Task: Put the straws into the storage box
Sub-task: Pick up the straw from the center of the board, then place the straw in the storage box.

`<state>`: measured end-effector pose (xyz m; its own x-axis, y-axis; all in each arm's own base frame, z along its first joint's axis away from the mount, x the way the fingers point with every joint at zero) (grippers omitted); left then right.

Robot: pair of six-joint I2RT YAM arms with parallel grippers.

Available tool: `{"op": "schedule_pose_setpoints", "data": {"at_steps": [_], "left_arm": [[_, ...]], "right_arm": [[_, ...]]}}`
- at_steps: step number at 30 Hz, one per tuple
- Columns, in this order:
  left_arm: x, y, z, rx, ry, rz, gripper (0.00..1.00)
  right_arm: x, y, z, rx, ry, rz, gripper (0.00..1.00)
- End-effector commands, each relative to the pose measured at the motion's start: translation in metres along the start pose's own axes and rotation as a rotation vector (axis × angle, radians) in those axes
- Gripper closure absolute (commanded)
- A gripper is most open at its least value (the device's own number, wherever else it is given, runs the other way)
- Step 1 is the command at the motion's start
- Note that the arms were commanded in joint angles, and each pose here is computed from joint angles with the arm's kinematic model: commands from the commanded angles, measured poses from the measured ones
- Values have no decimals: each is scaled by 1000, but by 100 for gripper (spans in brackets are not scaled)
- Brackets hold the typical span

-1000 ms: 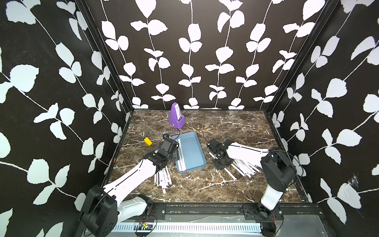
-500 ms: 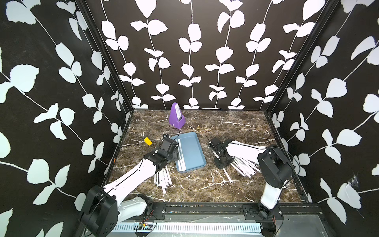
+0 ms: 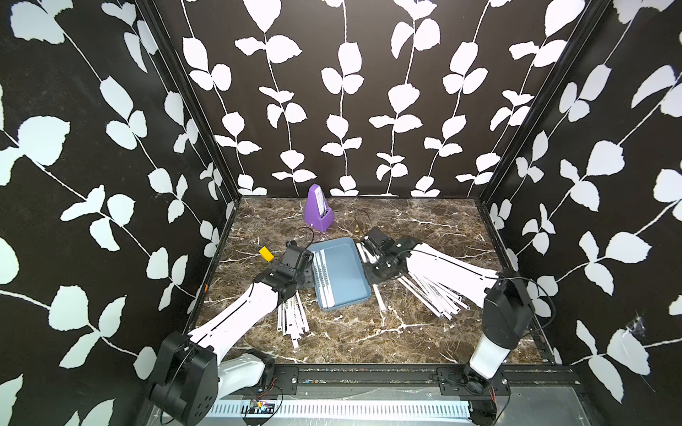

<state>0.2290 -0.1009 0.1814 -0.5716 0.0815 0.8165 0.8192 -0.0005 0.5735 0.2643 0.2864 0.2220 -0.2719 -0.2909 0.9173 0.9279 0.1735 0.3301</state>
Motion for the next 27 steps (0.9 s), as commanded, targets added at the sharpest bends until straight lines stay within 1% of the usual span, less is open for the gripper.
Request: {"op": "schedule_pose_setpoints", "data": {"at_steps": [1, 3, 6, 10, 15, 21, 27], "left_arm": [[-8, -8, 3, -20, 16, 58, 43], [-10, -7, 3, -21, 8, 58, 45], [-18, -7, 3, -15, -16, 63, 47], [-29, -10, 1, -11, -38, 86, 49], [-40, -12, -4, -4, -80, 111, 52], [-49, -13, -8, 4, -111, 128, 55], [-53, -15, -9, 6, -126, 132, 57]], "right_arm": [[-23, 26, 25, -81, 68, -21, 93], [-33, 36, 38, -75, 84, -35, 93], [-55, 45, 50, -65, 87, -19, 93], [-84, 46, 59, -67, 89, 29, 93], [-116, 37, 64, -102, 118, 124, 93], [-130, 30, 69, -118, 124, 160, 93], [-136, 30, 72, -126, 133, 174, 93]]}}
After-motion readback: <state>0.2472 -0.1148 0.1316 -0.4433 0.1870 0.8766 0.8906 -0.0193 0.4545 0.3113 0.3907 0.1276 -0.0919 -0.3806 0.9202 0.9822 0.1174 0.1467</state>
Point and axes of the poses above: each gripper's point midway between its finger pads, its own x axis back along the fingers, its own z axis along the line the jaws close on, y = z × x, the point moved 10 cm from there along x, back along the fingers, and after that the axes turned 8 degrees about -x, right-handed, at the moved point
